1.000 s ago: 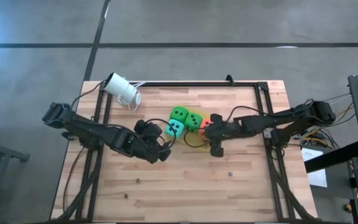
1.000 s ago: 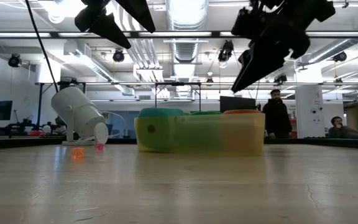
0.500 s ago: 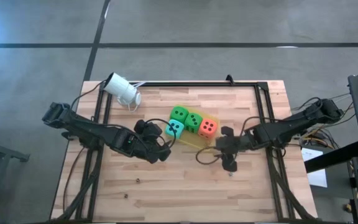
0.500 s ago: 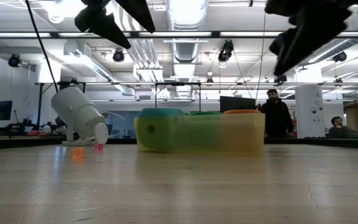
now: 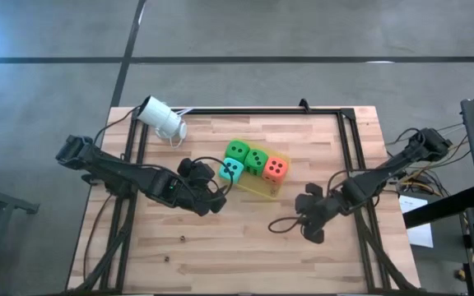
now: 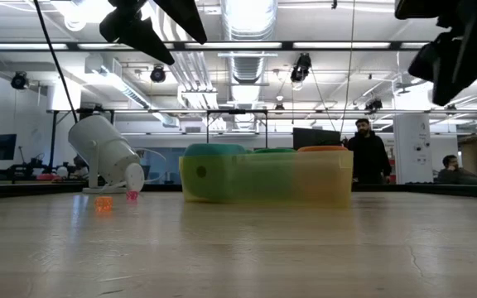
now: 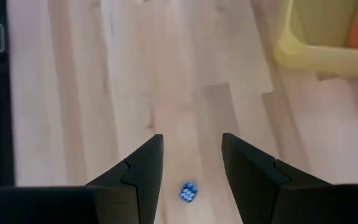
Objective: Pick & Place Dice
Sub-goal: Put the small blue dice into the yellow bin
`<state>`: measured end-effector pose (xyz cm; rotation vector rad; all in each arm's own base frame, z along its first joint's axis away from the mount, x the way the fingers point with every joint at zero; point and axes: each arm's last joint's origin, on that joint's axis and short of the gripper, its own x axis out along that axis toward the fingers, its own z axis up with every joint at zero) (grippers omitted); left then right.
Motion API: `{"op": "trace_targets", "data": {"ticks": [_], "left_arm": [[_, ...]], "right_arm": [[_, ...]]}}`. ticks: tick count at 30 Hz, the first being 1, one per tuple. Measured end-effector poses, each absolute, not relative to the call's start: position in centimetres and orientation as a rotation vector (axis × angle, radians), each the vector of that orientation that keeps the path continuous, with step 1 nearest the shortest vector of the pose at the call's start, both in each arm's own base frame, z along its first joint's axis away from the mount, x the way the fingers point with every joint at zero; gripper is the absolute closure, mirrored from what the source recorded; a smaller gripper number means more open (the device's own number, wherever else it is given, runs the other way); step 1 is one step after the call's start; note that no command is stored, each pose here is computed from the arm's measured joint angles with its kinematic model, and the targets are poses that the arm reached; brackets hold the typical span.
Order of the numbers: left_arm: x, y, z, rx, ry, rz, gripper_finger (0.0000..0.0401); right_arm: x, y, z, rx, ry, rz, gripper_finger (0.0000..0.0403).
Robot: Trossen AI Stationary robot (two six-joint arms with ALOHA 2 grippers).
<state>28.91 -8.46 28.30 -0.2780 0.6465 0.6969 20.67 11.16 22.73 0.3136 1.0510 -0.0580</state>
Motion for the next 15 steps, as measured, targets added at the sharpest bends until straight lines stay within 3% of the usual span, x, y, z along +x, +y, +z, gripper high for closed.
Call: {"op": "trace_targets", "data": {"ticks": [6, 15], "left_arm": [[28.9, -8.4, 28.3, -0.278, 0.646, 0.697, 0.0001], [28.9, -8.5, 28.3, -0.278, 0.647, 0.697, 0.0001]], "right_arm": [[20.3, 11.8, 22.7, 0.343, 1.054, -0.056, 0.0248], [19.4, 13.2, 22.9, 0.12, 1.046, 0.123, 0.0255]]}}
